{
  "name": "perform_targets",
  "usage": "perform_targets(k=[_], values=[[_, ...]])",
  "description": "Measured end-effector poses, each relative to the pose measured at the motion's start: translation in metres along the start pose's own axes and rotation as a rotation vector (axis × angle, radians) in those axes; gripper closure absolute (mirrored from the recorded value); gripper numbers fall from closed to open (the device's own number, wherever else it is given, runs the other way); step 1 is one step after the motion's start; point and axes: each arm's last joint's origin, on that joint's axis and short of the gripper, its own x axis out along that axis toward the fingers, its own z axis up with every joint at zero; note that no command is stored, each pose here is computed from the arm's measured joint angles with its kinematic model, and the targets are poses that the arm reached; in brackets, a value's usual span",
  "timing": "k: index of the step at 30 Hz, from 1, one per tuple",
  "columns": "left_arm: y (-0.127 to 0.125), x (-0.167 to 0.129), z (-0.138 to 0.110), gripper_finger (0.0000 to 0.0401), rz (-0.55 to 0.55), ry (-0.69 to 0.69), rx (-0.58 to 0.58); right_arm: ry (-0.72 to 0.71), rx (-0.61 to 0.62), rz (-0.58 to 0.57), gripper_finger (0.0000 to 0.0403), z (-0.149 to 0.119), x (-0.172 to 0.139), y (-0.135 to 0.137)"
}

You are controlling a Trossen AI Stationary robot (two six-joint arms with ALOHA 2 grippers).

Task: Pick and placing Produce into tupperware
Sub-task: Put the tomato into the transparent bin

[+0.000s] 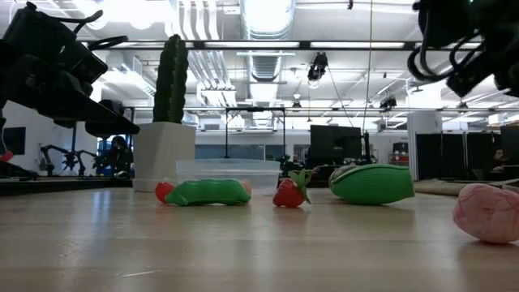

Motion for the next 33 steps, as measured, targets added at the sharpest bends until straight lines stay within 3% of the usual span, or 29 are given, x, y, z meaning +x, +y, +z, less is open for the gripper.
perform_targets(k=[5, 9, 15, 28, 33], values=[[0.0, 0.0, 0.0, 0.0118, 0.0, 0.0, 0.0, 0.112, 0.007, -0.076, 0.0085, 0.012, 0.013, 0.019], [0.0, 0.0, 0.0, 0.0118, 0.0, 0.0, 0.0, 0.179, -0.094, -0.143, 0.0083, 0.023, 0.025, 0.031], [0.0, 0.0, 0.0, 0.0118, 0.0, 0.0, 0.0, 0.181, -0.229, -0.121, 0.0087, 0.037, 0.036, 0.048], [0.0, 0.0, 0.0, 0.0118, 0.0, 0.0, 0.0, 0.213, -0.261, -0.194, 0.0083, 0.039, 0.041, 0.04], [0.0, 0.0, 0.0, 0.0118, 0.0, 0.0, 0.0, 0.208, -0.281, -0.167, 0.0081, 0.048, 0.044, 0.041]])
